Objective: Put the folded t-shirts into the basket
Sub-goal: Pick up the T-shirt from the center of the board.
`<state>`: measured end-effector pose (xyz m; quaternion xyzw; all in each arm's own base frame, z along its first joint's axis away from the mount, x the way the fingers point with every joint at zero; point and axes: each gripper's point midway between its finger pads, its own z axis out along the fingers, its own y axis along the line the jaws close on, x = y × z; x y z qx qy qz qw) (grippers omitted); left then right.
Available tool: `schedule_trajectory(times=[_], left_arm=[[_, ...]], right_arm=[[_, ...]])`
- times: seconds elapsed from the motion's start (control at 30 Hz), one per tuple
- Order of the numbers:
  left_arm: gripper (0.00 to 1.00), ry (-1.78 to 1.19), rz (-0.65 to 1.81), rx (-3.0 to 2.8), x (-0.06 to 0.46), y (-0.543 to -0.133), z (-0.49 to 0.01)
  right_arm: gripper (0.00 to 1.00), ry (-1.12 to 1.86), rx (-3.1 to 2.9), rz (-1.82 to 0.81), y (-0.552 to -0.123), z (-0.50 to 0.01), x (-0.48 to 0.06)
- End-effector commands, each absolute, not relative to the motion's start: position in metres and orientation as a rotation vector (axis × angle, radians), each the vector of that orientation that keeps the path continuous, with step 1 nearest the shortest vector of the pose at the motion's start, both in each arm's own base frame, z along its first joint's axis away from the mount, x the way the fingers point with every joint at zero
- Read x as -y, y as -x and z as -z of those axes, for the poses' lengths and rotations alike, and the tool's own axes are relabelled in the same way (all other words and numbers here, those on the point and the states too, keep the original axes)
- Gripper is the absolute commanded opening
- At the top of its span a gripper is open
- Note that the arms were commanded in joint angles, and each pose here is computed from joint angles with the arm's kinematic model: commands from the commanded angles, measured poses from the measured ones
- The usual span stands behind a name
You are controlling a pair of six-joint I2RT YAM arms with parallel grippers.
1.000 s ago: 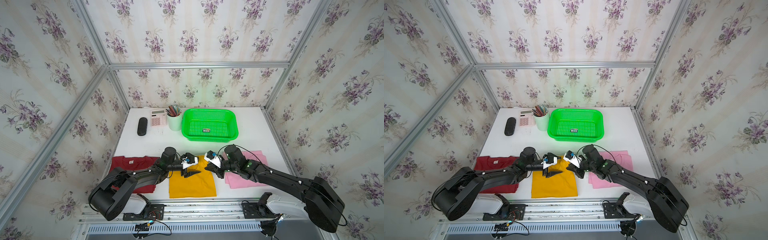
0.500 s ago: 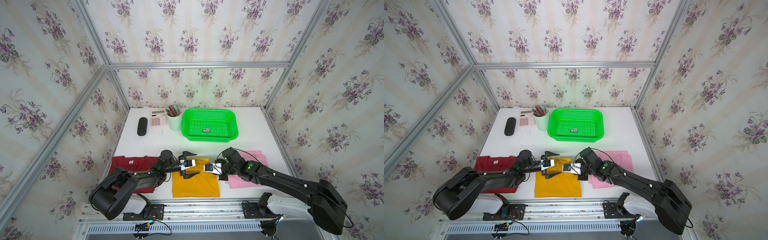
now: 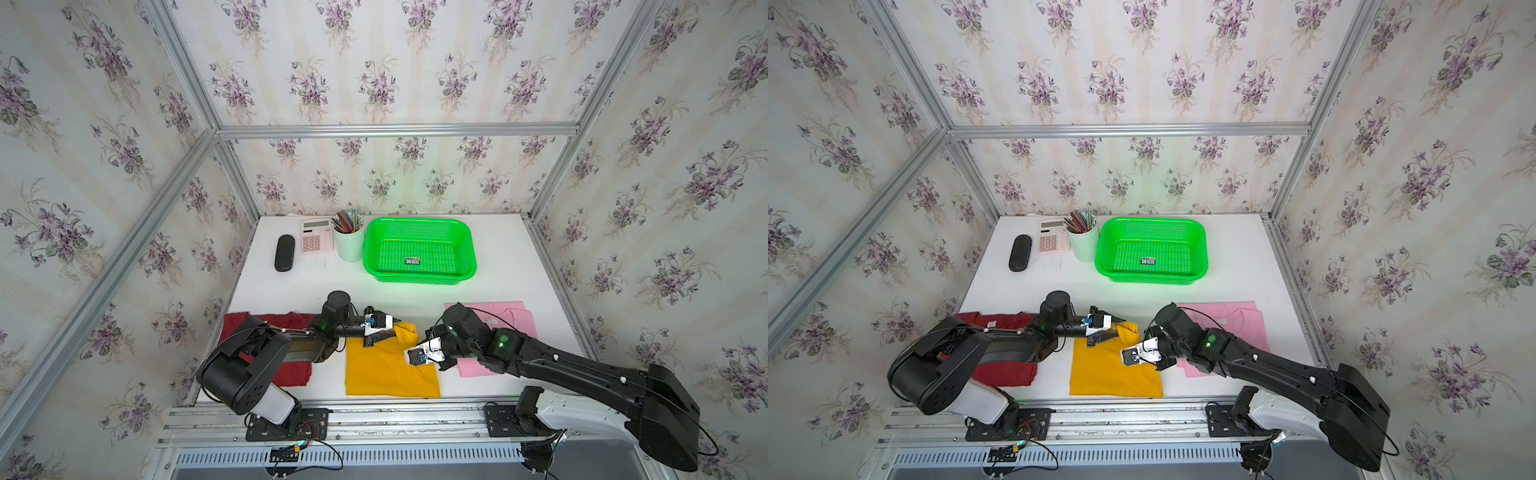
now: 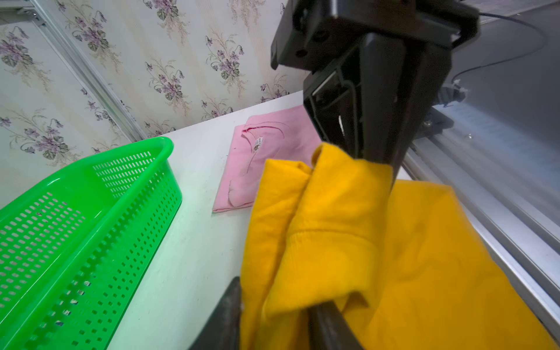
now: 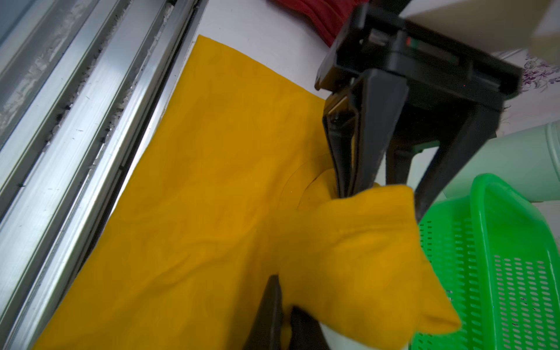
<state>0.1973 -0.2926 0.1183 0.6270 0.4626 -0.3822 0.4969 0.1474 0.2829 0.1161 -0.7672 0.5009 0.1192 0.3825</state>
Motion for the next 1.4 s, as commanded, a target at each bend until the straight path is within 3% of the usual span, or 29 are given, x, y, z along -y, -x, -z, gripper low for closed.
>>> schedule_trajectory(times=[0.0,0.1,0.23,0.37,0.67,0.77,0.8,0.97,1.0,1.17,1.37], left_arm=[[0.0,-1.598,0.963,-1.08,0.289,-0.182,-0.114],[0.0,-1.604,0.927,-1.056,0.289,-0.18,-0.117],[0.0,-1.599,0.887,-1.005,0.288,-0.178,-0.123],[0.0,-1.621,0.849,-0.984,0.288,-0.175,-0.118],[0.0,-1.628,0.76,-0.966,0.288,-0.176,-0.122],[0.0,-1.626,0.752,-0.97,0.288,-0.177,-0.122],[0.0,-1.625,0.75,-0.97,0.288,-0.177,-0.123],[0.05,-1.597,0.742,-0.968,0.287,-0.177,-0.129],[0.1,-1.586,0.739,-0.968,0.287,-0.178,-0.133],[0.66,-1.545,0.787,-0.973,0.286,-0.172,-0.148],[0.76,-1.523,0.849,-1.017,0.29,-0.165,-0.161]], right_arm=[[0.04,1.868,-1.323,-0.345,-0.152,-0.129,-0.291],[0.14,1.816,-1.391,-0.415,-0.151,-0.13,-0.292],[0.45,1.782,-1.51,-0.551,-0.144,-0.124,-0.287],[0.63,1.718,-1.654,-0.714,-0.142,-0.126,-0.284],[0.73,1.66,-1.802,-0.99,-0.138,-0.13,-0.295],[0.68,1.595,-1.778,-0.978,-0.15,-0.136,-0.304],[0.62,1.575,-1.775,-0.955,-0.155,-0.136,-0.305],[0.02,1.612,-1.703,-0.893,-0.16,-0.139,-0.306],[0.0,1.643,-1.687,-0.869,-0.161,-0.138,-0.304],[0.0,1.76,-1.606,-0.629,-0.175,-0.145,-0.292],[0.0,2.001,-1.513,-0.405,-0.171,-0.151,-0.262]])
